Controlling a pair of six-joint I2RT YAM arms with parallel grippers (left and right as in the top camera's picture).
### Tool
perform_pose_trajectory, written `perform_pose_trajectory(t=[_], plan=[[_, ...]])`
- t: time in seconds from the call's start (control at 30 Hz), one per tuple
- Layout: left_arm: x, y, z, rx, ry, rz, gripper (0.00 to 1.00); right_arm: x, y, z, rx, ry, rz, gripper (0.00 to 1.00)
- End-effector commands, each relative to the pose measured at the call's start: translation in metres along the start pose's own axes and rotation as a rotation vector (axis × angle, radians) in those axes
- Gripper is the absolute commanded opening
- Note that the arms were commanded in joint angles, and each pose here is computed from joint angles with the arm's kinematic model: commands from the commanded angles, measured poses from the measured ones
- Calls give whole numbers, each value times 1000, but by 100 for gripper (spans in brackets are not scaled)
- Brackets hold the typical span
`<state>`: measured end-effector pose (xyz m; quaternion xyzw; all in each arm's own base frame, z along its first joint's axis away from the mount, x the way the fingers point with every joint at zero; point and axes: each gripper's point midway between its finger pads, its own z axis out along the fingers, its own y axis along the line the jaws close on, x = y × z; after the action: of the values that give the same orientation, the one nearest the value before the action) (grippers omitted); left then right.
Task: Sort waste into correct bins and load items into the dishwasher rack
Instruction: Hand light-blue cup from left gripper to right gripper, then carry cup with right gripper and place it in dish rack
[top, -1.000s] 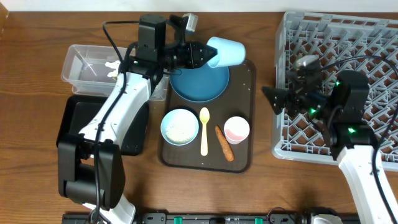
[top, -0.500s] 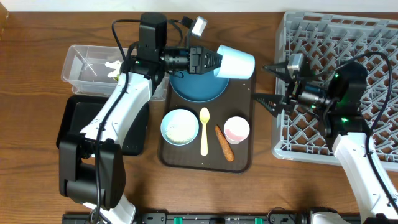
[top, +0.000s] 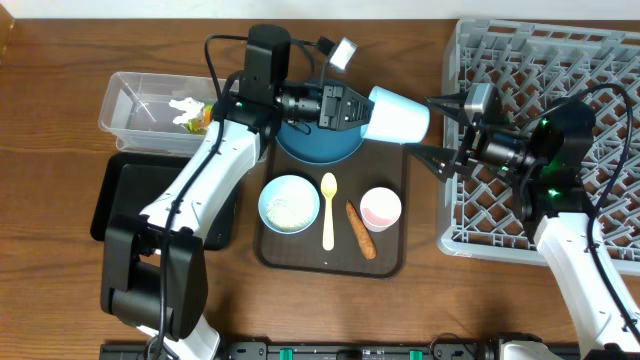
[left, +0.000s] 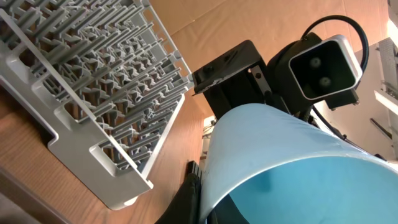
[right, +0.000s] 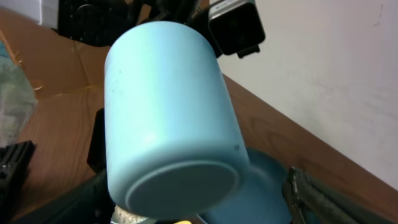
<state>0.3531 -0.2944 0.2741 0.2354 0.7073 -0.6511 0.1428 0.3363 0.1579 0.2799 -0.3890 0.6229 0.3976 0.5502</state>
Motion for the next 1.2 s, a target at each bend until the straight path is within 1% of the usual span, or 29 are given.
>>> perform_pose_trajectory(t=[0.0, 0.2, 0.6, 0.7, 0.83, 0.9, 0.97, 1.0, 1.03, 1.07, 1.1, 1.17], plan=[[3, -3, 6, 28, 25, -8, 6, -9, 3, 6, -15, -12, -33, 83], [3, -4, 7, 29, 27, -7, 6, -19, 10, 11, -38, -40, -37, 83], [3, -4, 7, 29, 27, -7, 6, -22, 21, 20, -77, -46, -50, 76], [3, -4, 7, 29, 27, -7, 6, -22, 21, 20, -77, -46, -51, 72], [3, -4, 7, 29, 27, -7, 6, -22, 21, 20, -77, -46, -51, 60], [3, -4, 7, 29, 27, -7, 6, -22, 21, 20, -77, -46, -50, 51], [3, -4, 7, 29, 27, -7, 7, -21, 21, 20, -77, -44, -46, 47], [3, -3, 7, 27, 26, -7, 8, -21, 21, 20, -77, -43, -43, 46], [3, -3, 7, 26, 25, -6, 16, -20, 21, 20, -77, -39, -35, 46], [3, -3, 7, 24, 24, -1, 17, -18, 21, 20, -77, -34, -23, 44], [2, -2, 7, 18, 20, 17, 22, -16, 21, 20, -77, -28, -10, 42], [-1, 5, 6, -14, 1, 34, 24, -10, 21, 20, -76, -11, 26, 40]])
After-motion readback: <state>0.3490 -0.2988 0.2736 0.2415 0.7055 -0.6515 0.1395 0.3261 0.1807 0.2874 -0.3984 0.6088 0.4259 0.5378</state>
